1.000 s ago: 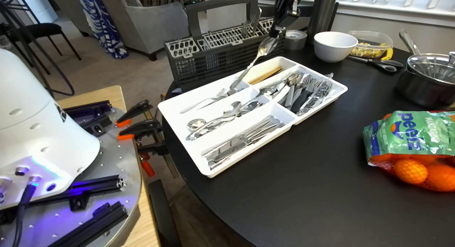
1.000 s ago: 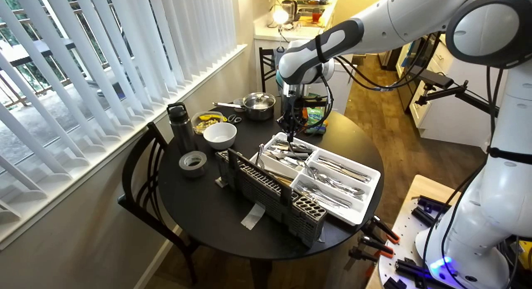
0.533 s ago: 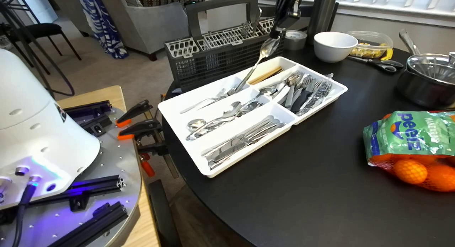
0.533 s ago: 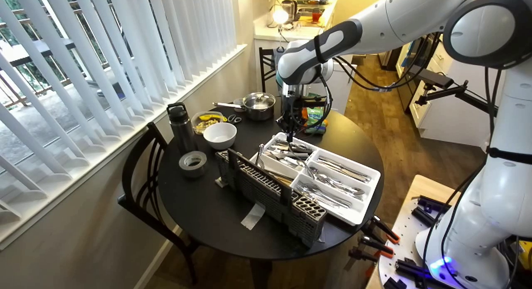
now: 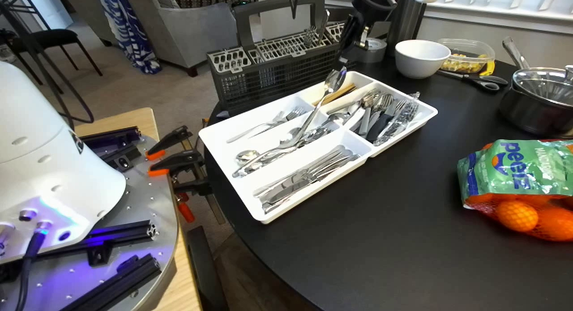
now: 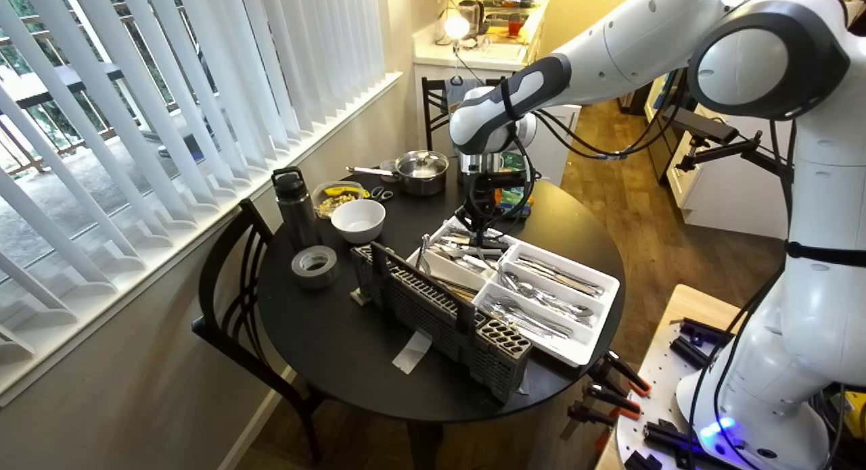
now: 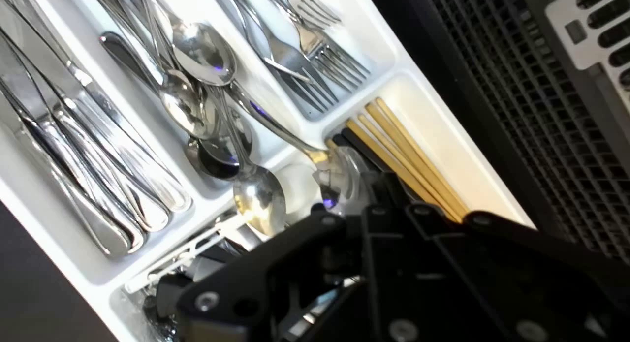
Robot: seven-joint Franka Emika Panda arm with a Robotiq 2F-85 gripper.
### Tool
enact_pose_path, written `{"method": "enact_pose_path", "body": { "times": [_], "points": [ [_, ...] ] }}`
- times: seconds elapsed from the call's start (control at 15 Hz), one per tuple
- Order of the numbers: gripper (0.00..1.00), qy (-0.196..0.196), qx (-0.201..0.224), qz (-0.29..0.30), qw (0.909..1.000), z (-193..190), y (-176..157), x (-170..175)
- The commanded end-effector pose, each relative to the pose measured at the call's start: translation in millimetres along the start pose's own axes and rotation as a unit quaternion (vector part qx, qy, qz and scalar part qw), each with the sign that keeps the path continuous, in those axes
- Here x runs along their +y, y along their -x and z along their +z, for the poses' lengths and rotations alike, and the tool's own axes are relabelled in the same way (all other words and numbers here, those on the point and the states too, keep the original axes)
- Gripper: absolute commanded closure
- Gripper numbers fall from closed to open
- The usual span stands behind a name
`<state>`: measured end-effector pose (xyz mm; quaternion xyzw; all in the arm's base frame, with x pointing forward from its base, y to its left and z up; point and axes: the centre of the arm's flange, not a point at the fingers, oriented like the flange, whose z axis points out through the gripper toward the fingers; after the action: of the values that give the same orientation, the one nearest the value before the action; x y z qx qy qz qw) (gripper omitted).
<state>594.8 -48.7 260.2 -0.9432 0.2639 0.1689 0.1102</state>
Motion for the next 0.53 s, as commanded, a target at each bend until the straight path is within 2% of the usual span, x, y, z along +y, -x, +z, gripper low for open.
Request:
{"method": "enact_pose_path", "body": {
  "times": [0.0, 0.47],
  "points": [
    [0.98, 0.013, -0.049, 0.043, 0.9978, 12, -17, 7],
    [0.97, 0.045, -0.073, 0.075, 0.9935, 45, -28, 11]
  ]
}}
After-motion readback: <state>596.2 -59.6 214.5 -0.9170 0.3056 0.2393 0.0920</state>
